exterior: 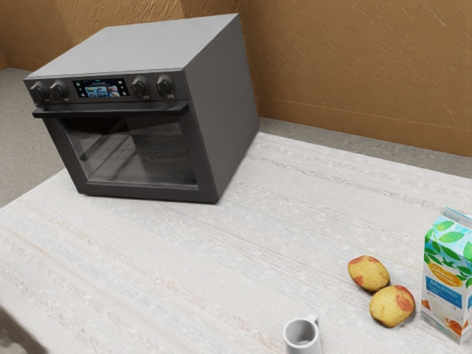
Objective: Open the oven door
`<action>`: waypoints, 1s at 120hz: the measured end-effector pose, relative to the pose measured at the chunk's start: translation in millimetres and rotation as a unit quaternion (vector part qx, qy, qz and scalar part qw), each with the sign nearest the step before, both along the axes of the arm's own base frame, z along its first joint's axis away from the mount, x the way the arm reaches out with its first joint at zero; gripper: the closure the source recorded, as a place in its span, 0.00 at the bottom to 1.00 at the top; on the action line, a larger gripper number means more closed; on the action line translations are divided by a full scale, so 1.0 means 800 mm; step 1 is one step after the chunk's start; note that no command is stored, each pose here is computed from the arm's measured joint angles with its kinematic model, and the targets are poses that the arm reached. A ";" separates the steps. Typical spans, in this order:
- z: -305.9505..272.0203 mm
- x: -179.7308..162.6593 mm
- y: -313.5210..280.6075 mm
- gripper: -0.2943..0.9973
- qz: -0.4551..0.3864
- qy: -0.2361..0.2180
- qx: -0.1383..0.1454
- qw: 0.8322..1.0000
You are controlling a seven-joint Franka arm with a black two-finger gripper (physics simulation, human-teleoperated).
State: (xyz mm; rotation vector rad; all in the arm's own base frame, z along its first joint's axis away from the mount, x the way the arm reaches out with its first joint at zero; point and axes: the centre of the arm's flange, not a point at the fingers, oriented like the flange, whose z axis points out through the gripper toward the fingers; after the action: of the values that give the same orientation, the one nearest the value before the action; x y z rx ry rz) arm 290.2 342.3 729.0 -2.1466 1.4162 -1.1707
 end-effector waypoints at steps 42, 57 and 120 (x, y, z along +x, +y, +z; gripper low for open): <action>-0.001 0.071 -0.051 0.23 0.012 0.087 0.135 0.987; -0.020 0.123 -0.055 0.23 0.005 0.086 0.141 0.986; -0.051 0.204 -0.001 0.23 0.097 0.033 0.114 0.988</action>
State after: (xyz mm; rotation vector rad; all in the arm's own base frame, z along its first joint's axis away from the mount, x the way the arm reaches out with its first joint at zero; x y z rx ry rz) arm 453.4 341.9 688.4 -2.1205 1.2652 -0.8320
